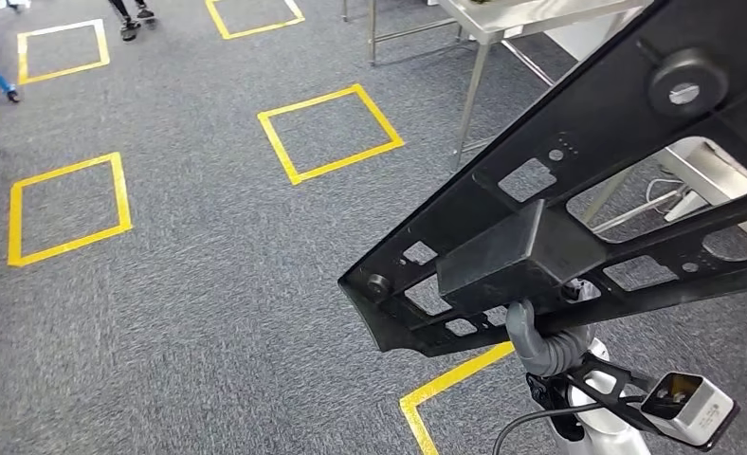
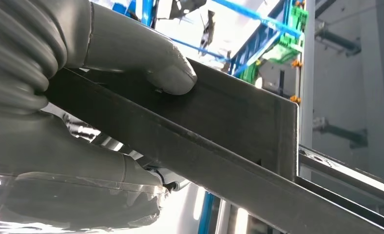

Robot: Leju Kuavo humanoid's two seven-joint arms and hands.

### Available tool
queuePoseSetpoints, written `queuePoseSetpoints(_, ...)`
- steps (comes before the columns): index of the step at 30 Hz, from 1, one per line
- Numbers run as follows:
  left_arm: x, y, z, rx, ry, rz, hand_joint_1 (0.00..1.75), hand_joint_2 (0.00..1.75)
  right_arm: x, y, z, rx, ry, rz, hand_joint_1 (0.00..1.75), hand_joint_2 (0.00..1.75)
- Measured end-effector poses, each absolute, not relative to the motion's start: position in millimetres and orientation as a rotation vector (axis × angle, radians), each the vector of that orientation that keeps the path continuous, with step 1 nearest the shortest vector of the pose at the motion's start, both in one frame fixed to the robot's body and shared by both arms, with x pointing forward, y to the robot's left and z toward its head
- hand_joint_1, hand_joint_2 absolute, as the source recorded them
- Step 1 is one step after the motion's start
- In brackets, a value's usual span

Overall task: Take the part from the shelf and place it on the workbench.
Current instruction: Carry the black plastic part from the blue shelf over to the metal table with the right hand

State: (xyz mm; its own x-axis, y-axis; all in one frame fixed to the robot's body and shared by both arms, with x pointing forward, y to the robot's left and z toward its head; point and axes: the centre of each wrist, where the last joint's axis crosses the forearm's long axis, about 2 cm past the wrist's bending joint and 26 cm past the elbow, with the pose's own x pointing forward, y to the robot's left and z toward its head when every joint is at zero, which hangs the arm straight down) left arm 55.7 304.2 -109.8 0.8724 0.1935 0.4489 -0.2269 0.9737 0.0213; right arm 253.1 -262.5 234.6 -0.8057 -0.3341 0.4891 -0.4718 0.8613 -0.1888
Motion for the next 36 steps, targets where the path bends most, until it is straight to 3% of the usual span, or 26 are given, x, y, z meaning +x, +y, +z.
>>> queuePoseSetpoints(36, 55, 299, -110, 0.079, -0.439, 0.284, 0.0, 1.75, 283, -225, 249, 0.741, -2.557, 0.528, 1.75, 1.75)
